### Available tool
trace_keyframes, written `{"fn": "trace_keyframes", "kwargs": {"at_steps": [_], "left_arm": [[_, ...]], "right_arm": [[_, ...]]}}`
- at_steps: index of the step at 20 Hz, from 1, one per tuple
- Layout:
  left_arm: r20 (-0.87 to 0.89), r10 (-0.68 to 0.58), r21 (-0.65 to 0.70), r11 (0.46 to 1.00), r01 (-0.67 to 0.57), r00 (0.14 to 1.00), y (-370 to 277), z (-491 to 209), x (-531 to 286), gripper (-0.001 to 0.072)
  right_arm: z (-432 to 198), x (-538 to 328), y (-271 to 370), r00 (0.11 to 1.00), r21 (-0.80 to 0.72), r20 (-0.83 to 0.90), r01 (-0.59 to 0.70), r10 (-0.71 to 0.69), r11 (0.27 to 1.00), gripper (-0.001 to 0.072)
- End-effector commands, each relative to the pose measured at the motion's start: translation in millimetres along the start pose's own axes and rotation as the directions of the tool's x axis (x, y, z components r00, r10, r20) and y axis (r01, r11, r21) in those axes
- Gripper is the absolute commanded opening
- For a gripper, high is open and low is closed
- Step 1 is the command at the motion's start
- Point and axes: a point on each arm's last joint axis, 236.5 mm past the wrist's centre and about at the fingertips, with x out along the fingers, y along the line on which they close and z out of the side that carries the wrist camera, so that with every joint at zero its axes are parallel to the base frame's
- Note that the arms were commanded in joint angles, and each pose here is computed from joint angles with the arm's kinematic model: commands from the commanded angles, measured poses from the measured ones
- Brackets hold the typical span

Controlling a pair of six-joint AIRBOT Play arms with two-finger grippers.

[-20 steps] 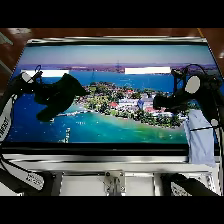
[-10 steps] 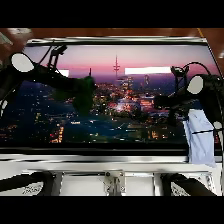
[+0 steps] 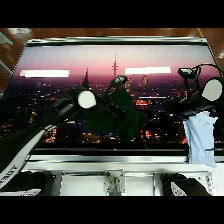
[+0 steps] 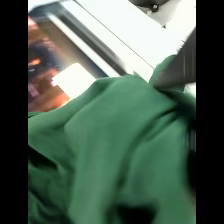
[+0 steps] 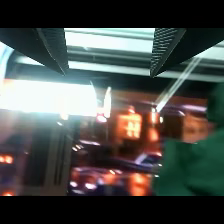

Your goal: Fold the shirts.

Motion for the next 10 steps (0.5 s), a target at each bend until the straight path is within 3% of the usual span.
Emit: {"fn": "trace_keyframes", "kwargs": {"at_steps": [1,3,6,8,10], "left_arm": [[-0.167,-0.012,-0.098,0.995,-0.005,0.986,9.6,-41.1,42.3,0.0698],[-0.213,0.002,-0.152,0.988,-0.035,0.977,45.0,-42.5,8.9,0.0697],[-0.112,0.056,-0.244,0.966,-0.082,0.992,112.8,-20.5,-69.8,0.0691],[-0.044,0.117,-0.376,0.918,-0.125,0.992,165.9,-28.8,-115.8,0.0691],[-0.09,0.119,-0.51,0.847,-0.148,0.989,203.2,-75.0,-129.5,0.0692]], "right_arm": [[-7.0,-4.8,-6.1,1.0,-0.008,-0.014,0.026,-0.026,1.0,0.0634],[-7.6,-5.0,-10.0,0.999,-0.008,-0.017,0.043,-0.043,0.999,0.0634],[-7.6,-5.0,-12.6,0.998,-0.014,-0.017,0.054,-0.054,0.998,0.0634],[-7.0,-5.4,-19.4,0.996,-0.027,-0.014,0.082,-0.082,0.996,0.0634],[1.0,-5.5,-23.2,0.995,-0.035,0.02,0.1,-0.099,0.994,0.0635]]}}
